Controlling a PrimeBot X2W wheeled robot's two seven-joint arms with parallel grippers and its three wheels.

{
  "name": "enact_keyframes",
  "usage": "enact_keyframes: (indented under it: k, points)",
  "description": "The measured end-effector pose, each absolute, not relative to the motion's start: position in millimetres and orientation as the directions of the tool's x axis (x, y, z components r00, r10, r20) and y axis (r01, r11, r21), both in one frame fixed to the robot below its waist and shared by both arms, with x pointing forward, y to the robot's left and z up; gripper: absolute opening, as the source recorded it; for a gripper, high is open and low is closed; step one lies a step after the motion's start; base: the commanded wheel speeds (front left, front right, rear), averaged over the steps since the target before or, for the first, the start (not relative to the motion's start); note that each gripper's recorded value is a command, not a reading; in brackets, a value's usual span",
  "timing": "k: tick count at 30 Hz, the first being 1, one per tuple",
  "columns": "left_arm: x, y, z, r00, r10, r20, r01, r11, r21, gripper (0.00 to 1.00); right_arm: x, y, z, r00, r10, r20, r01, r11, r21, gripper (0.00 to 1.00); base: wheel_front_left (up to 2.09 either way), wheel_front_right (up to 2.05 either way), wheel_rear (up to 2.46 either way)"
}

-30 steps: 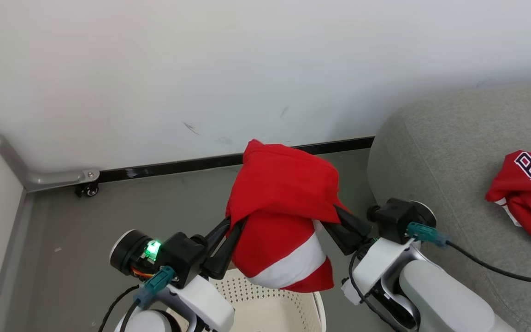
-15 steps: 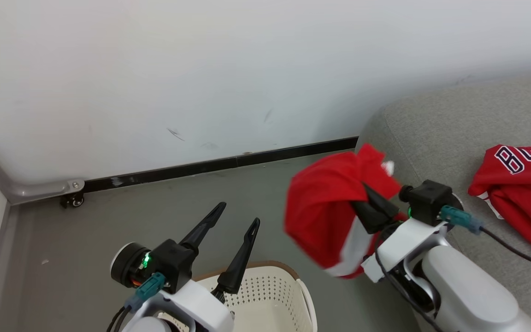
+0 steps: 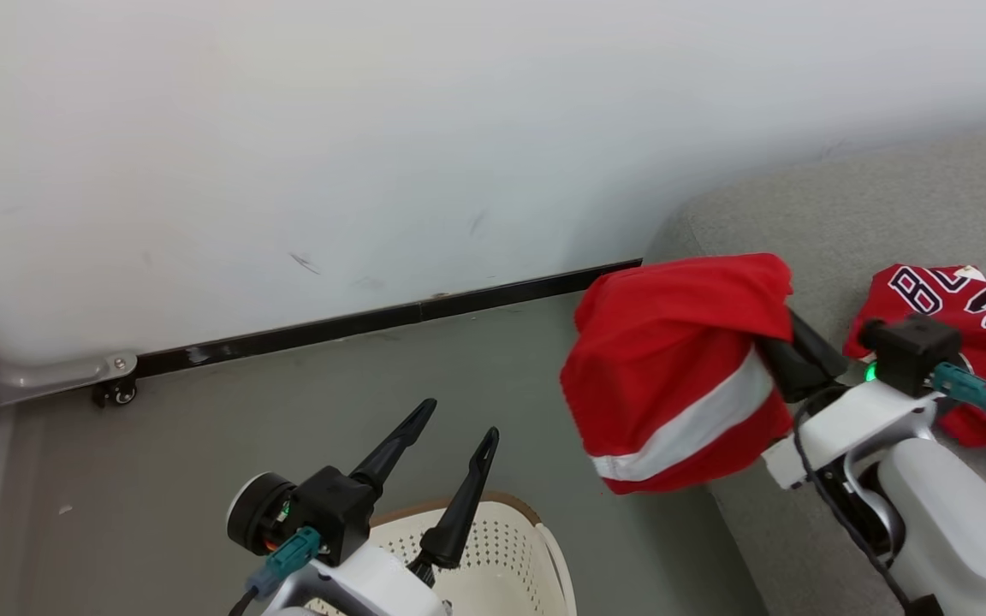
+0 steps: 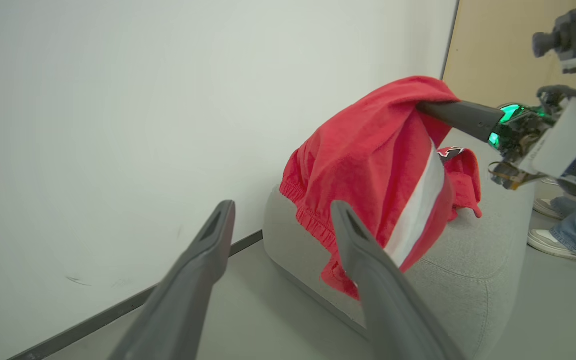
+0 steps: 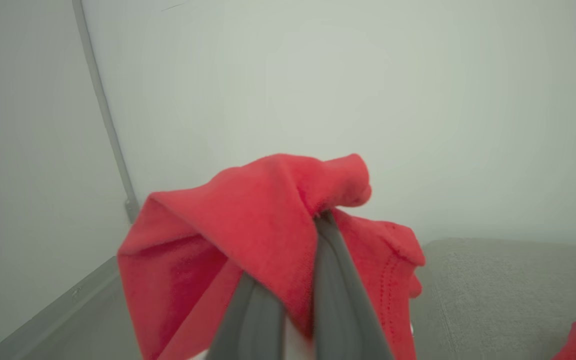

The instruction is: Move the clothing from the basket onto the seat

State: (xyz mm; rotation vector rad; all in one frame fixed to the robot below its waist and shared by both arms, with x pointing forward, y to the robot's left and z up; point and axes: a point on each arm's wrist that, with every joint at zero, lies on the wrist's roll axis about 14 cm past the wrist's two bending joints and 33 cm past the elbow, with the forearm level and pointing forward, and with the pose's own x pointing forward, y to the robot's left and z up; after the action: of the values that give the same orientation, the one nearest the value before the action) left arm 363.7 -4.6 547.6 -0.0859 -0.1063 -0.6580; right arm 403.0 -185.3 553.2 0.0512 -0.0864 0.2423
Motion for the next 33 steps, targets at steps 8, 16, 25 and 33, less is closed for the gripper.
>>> enact_keyframes:
  k: [8,16,25,33]
  points:
    - [354,-28,550,0.738,-0.659,0.143,0.671,0.739,-0.057,1.00,390,-226,552,0.986,0.134,0.097,-0.139,0.989,0.051,0.00,0.00,0.00,0.00]
    - [340,-58,550,0.670,-0.728,0.144,0.741,0.669,-0.065,1.00,368,-259,545,0.995,0.041,0.093,-0.045,0.998,0.048,0.00,0.00,0.00,0.00]
    - [330,-83,548,0.609,-0.780,0.143,0.792,0.605,-0.074,1.00,343,-290,545,0.992,-0.059,0.109,0.052,0.997,0.060,0.00,0.00,0.00,0.00]
    - [323,-101,547,0.563,-0.814,0.144,0.826,0.558,-0.079,1.00,318,-311,542,0.984,-0.135,0.115,0.129,0.990,0.059,0.00,0.00,0.00,0.00]
